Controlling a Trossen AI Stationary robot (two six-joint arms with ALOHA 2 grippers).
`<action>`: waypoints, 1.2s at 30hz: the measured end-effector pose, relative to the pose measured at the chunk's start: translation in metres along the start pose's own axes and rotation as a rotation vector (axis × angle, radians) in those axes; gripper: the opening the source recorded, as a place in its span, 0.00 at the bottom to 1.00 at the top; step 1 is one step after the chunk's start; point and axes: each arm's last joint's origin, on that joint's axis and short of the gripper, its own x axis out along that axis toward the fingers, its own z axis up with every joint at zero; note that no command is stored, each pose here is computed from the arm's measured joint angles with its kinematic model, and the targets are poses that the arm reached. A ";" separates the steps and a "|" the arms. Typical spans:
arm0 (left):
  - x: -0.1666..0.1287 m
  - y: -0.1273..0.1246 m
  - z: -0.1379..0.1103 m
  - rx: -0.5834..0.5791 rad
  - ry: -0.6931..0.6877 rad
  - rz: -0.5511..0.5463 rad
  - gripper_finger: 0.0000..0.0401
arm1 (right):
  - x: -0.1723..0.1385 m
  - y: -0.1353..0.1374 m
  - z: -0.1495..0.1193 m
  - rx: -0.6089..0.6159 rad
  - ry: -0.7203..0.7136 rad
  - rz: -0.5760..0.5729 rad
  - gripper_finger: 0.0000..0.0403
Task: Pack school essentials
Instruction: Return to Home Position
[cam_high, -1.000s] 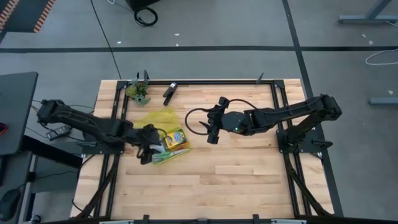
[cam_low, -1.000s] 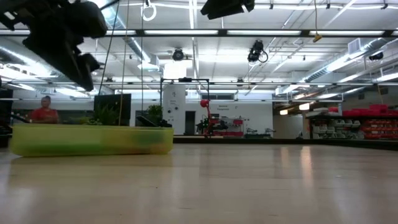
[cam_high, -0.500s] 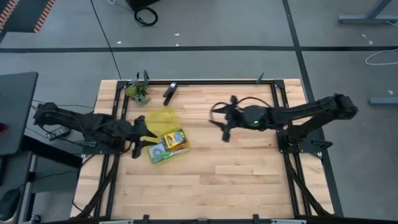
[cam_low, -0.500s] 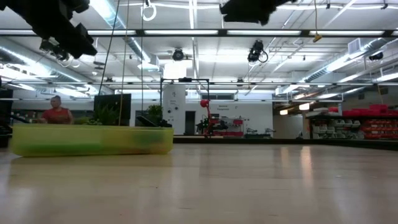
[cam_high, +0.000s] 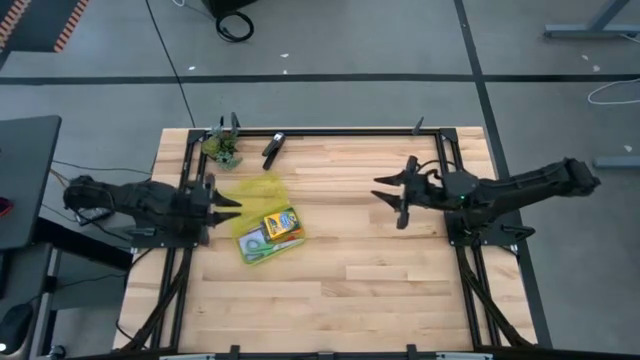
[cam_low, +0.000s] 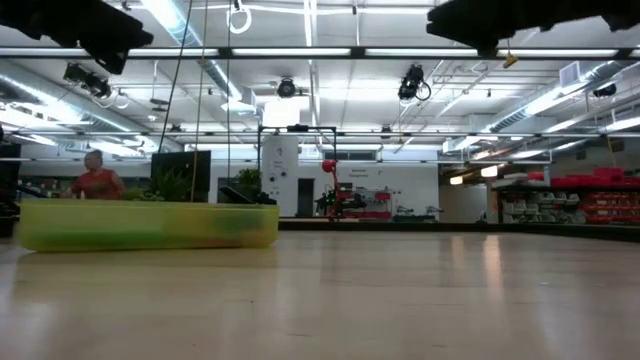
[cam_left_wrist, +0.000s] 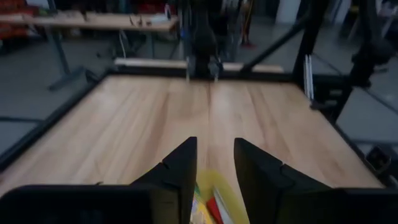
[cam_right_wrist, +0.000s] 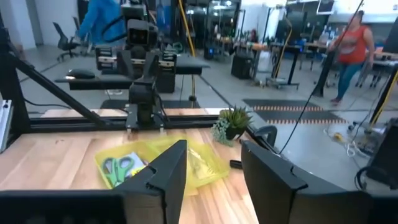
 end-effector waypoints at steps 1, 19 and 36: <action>-0.003 0.001 0.000 -0.003 -0.020 0.002 0.28 | -0.004 -0.001 -0.005 -0.002 -0.012 0.005 0.39; -0.011 0.006 -0.027 -0.099 -0.275 -0.018 0.19 | -0.058 -0.015 -0.064 -0.002 -0.287 0.083 0.34; 0.014 -0.002 -0.069 -0.148 -0.312 -0.182 0.08 | -0.067 -0.021 -0.085 0.045 -0.310 0.093 0.13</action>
